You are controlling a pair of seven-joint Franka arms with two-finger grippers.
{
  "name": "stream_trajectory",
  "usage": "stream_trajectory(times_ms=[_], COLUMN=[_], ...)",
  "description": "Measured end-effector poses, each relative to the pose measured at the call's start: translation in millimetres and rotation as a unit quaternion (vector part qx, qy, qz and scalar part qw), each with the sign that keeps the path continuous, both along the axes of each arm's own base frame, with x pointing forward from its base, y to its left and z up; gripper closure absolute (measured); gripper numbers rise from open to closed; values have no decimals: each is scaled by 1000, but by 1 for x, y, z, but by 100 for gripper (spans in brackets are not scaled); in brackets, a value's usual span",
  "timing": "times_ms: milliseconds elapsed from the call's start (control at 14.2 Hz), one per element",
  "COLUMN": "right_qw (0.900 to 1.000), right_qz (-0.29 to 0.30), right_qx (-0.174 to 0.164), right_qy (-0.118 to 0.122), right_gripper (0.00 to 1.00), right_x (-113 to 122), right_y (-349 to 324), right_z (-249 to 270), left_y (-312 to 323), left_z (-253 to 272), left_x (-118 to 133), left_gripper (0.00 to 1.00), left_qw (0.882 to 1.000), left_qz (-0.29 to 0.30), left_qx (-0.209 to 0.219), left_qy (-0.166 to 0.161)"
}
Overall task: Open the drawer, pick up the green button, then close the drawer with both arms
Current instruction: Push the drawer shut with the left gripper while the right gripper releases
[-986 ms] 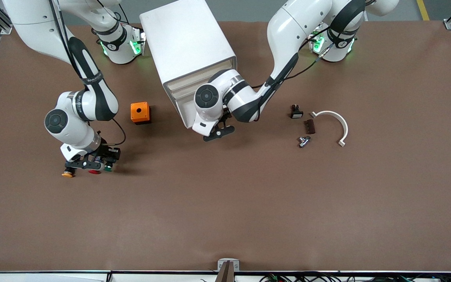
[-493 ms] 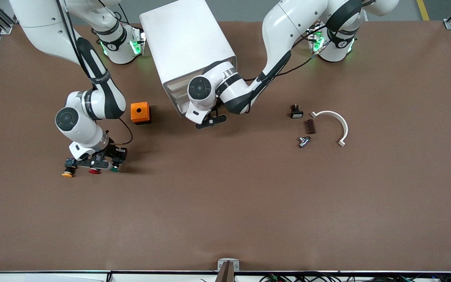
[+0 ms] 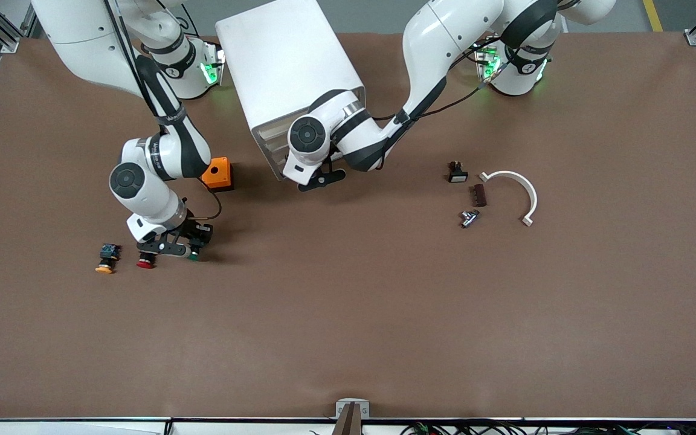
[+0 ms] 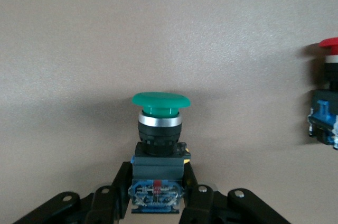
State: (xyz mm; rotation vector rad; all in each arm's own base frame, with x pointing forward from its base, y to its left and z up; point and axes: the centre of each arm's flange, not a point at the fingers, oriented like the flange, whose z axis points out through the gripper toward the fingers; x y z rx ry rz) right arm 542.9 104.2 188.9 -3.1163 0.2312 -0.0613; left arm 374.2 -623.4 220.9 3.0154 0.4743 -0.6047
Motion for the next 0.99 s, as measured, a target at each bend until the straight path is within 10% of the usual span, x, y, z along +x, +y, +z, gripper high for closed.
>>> stream_trajectory(times_ms=[634,775,986], right_qw=[1000,1000,1000], right_qz=[-15,-15,-15], right_qx=[-4,-4,-4], right_qy=[2,2,0], right_gripper=[58,57,31], right_x=[2,2,4], right_y=[-19,-19,-19], right_z=[-9,-9,-9], left_y=[4,16,62], left_z=[3,10,29], left_x=[10,34,102], left_gripper=[0,0,0], left_qw=[1000,999,996], left_qz=[17,36,83], left_qx=[-8,-13,-17], left_qy=[8,3,-20])
